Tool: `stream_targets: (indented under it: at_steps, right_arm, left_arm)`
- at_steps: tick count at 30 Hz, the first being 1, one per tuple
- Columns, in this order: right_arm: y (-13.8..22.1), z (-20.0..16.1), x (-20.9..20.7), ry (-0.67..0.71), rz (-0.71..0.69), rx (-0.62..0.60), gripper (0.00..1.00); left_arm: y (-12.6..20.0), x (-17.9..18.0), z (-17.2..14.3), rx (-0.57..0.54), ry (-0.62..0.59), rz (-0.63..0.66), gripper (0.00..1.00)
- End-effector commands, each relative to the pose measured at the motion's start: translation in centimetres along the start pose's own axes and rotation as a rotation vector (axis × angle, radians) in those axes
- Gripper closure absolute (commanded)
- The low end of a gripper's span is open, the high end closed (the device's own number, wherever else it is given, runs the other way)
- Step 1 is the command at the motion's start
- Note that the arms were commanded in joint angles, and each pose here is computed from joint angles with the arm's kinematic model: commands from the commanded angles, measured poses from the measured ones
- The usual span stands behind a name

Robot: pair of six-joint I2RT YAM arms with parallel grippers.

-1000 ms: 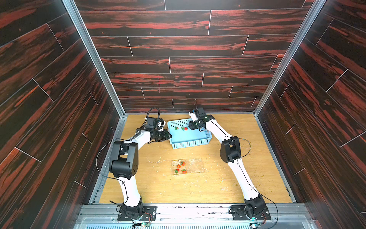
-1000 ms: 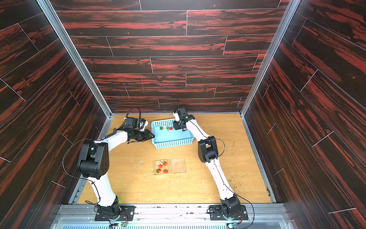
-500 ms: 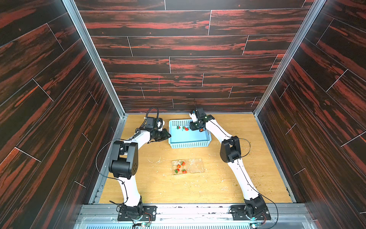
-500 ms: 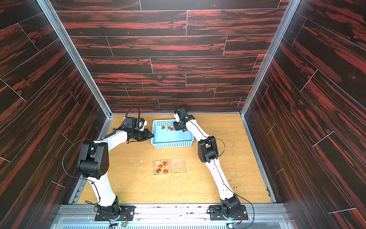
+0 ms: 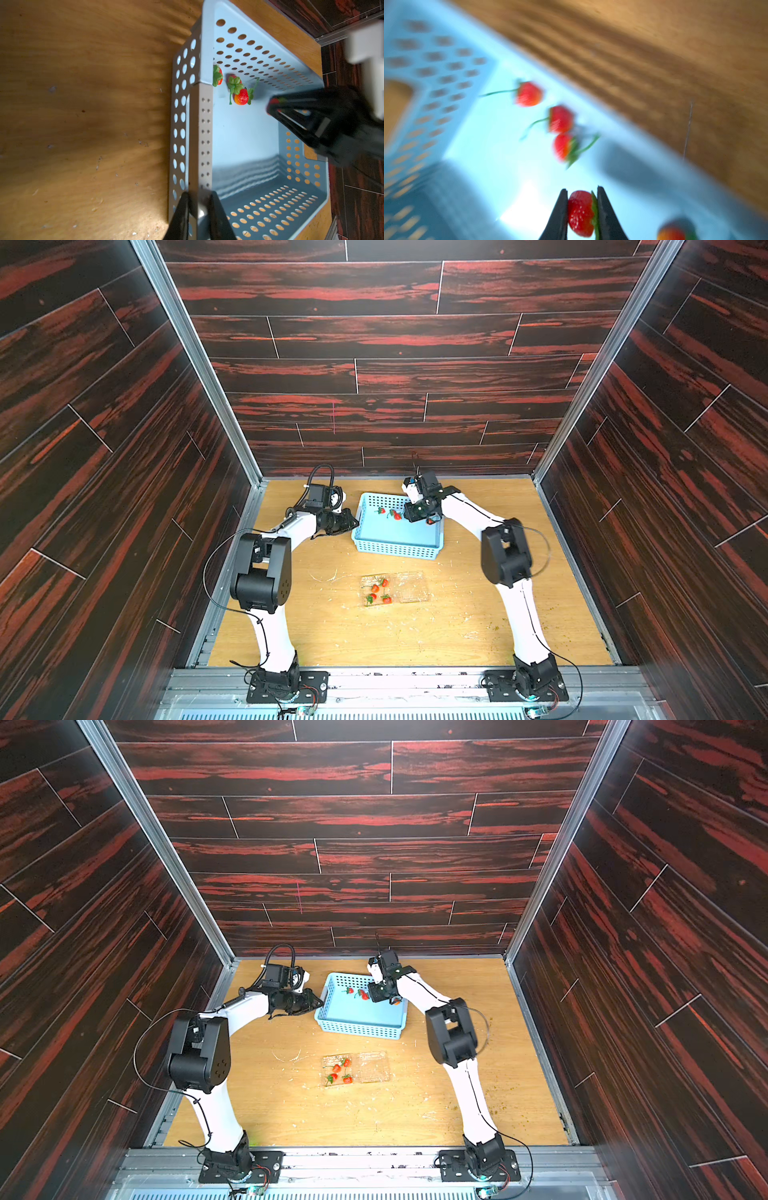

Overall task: Pack strawberries into containers
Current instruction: Place the strawberry in the packing box, then pick up the strawberry from the basket.

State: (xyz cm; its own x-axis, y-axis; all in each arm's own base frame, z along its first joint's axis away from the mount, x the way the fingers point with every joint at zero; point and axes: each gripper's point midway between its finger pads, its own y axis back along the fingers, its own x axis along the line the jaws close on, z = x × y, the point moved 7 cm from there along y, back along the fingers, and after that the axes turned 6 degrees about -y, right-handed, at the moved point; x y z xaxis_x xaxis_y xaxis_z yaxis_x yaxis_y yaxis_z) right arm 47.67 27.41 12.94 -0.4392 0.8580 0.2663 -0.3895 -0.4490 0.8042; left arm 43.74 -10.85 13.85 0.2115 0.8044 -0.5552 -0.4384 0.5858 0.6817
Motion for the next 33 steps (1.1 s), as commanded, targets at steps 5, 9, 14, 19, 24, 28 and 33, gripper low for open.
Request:
stream_targets:
  at_steps: [5, 9, 14, 19, 24, 28, 33]
  right_arm:
    - [6.4, -0.4, 5.3, 0.138, 0.211, -0.084, 0.79]
    - [9.0, -3.1, 9.3, 0.265, 0.317, -0.066, 0.79]
    - [11.4, -8.7, 15.1, 0.375, 0.475, 0.02, 0.78]
    - [9.7, -14.5, 17.5, 0.405, 0.493, 0.198, 0.78]
    - [7.5, -17.2, 17.2, 0.41, 0.433, 0.286, 0.73]
    - [6.3, -17.8, 16.4, 0.453, 0.34, 0.306, 0.63]
    - [6.6, -16.8, 16.5, 0.466, 0.329, 0.266, 0.52]
  left_arm:
    - [-0.3, 0.2, 0.9, -0.033, 0.007, 0.037, 0.85]
    - [-0.2, 0.3, 1.2, -0.04, 0.005, 0.052, 0.85]
    - [-0.3, 0.4, 1.4, -0.05, 0.007, 0.059, 0.85]
    - [-0.4, 0.2, 1.7, -0.057, 0.001, 0.052, 0.85]
    - [-0.2, 0.1, 1.6, -0.06, -0.005, 0.054, 0.85]
    - [-0.1, 0.1, 1.6, -0.061, -0.007, 0.057, 0.85]
    - [0.0, 0.1, 1.5, -0.061, -0.007, 0.056, 0.85]
